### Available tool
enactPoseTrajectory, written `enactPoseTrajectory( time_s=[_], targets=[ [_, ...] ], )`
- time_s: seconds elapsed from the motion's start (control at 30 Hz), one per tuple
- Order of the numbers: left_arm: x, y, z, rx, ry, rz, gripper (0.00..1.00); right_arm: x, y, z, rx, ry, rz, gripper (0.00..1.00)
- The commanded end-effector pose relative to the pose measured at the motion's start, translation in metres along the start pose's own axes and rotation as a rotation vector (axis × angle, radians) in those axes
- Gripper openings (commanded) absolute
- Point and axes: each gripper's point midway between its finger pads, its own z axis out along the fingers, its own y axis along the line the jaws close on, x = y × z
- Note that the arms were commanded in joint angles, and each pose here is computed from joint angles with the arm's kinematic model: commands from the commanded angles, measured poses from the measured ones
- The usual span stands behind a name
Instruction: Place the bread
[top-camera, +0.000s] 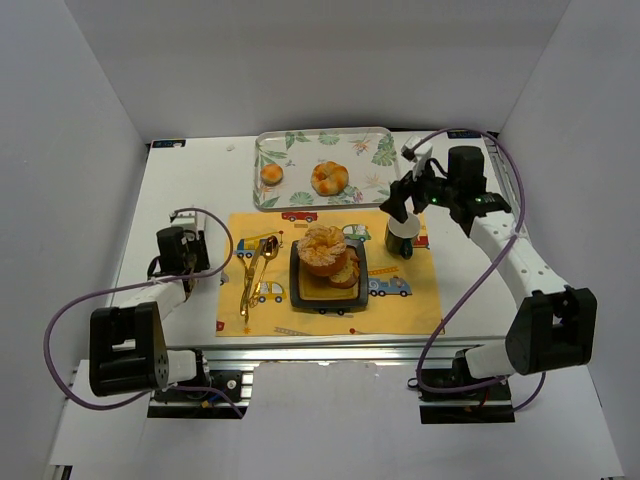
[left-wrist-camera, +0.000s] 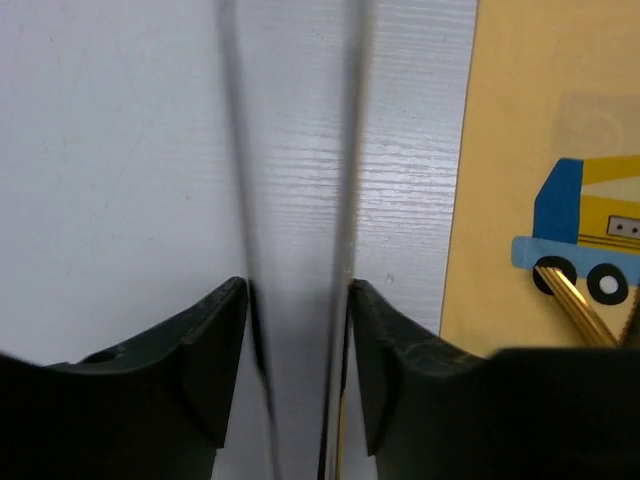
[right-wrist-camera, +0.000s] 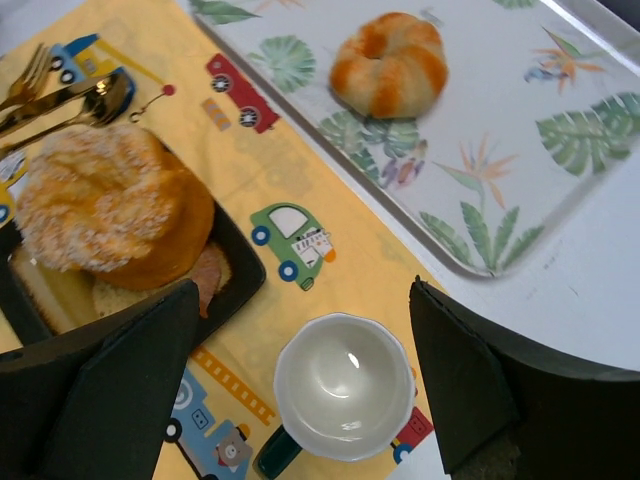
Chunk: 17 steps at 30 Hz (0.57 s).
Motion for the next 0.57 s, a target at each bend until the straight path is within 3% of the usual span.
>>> enactPoseTrajectory(
  time_s=[0.0,0.07,0.1,0.17,0.2,0.4,0.53],
  targets=[
    [-0.015,0.009,-0.006,-0.030,-0.065,-0.038,0.59,-0.020,-0.029,-0.003,0.148,-0.002,0.059,0.89],
    [-0.017,0.013,-0.009,-0.049,-0.062,-0.051,0.69,-0.020,-0.033,-0.003,0.169,0.011,0.079,0.89],
    [-0.014,0.018,-0.011,-0.061,-0.053,-0.058,0.82,-0.025,-0.035,-0.004,0.175,0.003,0.080,0.90],
    [-0.020,0.023,-0.017,-0.087,-0.071,-0.062,0.89,-0.026,-0.037,-0.003,0.185,0.005,0.096,0.89],
    [-0.022,0.024,-0.019,-0.093,-0.079,-0.094,0.98,-0.030,-0.037,-0.004,0.185,-0.001,0.104,0.89],
    [-0.059,0.025,-0.043,-0.098,-0.189,-0.184,0.98,-0.033,-0.042,-0.002,0.202,0.014,0.133,0.89],
    [-0.109,0.017,-0.072,-0.043,-0.313,-0.300,0.98,-0.039,-0.042,-0.001,0.194,-0.012,0.116,0.90]
  ],
)
